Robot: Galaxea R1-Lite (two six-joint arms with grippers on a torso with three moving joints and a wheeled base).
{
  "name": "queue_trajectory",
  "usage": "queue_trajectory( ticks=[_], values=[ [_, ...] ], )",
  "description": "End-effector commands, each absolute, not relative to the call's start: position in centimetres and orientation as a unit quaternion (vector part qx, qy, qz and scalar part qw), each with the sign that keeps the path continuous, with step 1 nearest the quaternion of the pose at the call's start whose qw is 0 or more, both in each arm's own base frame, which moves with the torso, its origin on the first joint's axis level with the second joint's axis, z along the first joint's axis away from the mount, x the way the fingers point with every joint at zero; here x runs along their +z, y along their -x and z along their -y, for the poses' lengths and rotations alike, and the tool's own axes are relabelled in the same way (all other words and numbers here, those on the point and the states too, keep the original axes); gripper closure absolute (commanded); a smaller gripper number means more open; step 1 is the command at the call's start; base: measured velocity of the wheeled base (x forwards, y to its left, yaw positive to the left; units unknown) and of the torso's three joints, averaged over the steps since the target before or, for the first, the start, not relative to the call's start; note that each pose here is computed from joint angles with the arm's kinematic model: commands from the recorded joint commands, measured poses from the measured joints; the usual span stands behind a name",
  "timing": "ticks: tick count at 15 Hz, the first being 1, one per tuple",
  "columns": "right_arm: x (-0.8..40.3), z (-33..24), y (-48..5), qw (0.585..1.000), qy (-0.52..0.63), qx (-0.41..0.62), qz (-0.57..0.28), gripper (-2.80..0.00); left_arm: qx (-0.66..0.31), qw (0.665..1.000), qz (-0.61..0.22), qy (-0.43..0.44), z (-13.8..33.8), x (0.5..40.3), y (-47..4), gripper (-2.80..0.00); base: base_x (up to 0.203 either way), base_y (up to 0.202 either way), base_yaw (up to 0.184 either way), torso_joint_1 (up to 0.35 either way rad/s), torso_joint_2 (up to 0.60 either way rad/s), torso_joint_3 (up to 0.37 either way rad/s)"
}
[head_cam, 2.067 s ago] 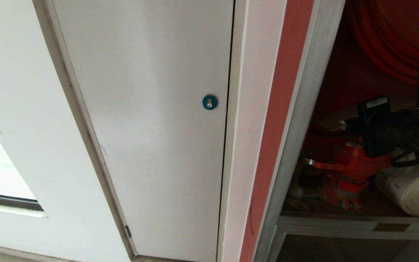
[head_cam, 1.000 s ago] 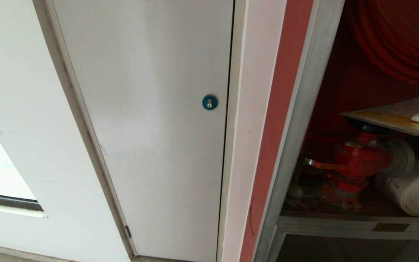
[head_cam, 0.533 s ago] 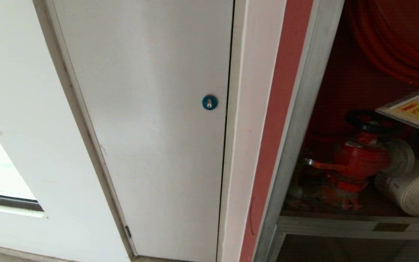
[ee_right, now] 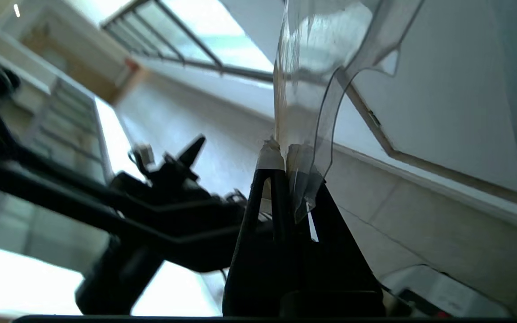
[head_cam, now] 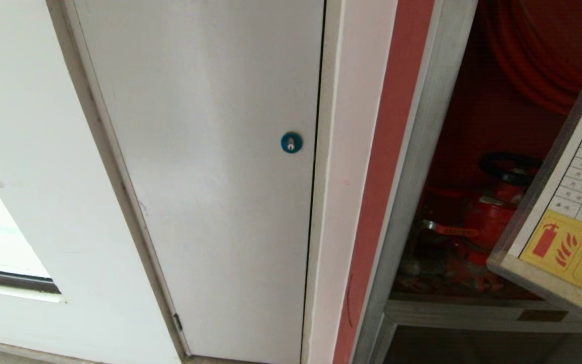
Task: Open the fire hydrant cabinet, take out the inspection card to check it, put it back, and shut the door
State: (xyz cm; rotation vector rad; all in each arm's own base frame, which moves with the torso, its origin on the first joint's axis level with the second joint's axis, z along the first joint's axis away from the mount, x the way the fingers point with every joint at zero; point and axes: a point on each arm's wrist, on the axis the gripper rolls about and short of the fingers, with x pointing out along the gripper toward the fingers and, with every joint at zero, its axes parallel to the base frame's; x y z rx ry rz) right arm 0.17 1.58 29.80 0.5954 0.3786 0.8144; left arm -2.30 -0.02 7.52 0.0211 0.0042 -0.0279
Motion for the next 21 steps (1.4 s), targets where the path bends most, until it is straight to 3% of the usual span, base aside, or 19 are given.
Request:
queue_trajectory(
  ticks=[1,9,21],
  values=[
    [29.2,-1.8,-1.2,0.859,-0.249,0.405,-0.190,0.00,-0.014,1.000,-0.002,-0.011,0.0,7.5,2.3,0.00,0.000,0.000,0.000,0.000,0.00,0.000],
    [27.9,-3.6,-8.1,0.837,-0.048,0.518,-0.169,0.00,-0.014,1.000,-0.002,-0.011,0.0,7.5,2.3,0.00,0.000,0.000,0.000,0.000,0.00,0.000],
    [27.2,-11.1,-13.6,0.732,-0.053,0.652,-0.192,0.00,-0.014,1.000,-0.002,-0.011,0.0,7.5,2.3,0.00,0.000,0.000,0.000,0.000,0.00,0.000]
  ],
)
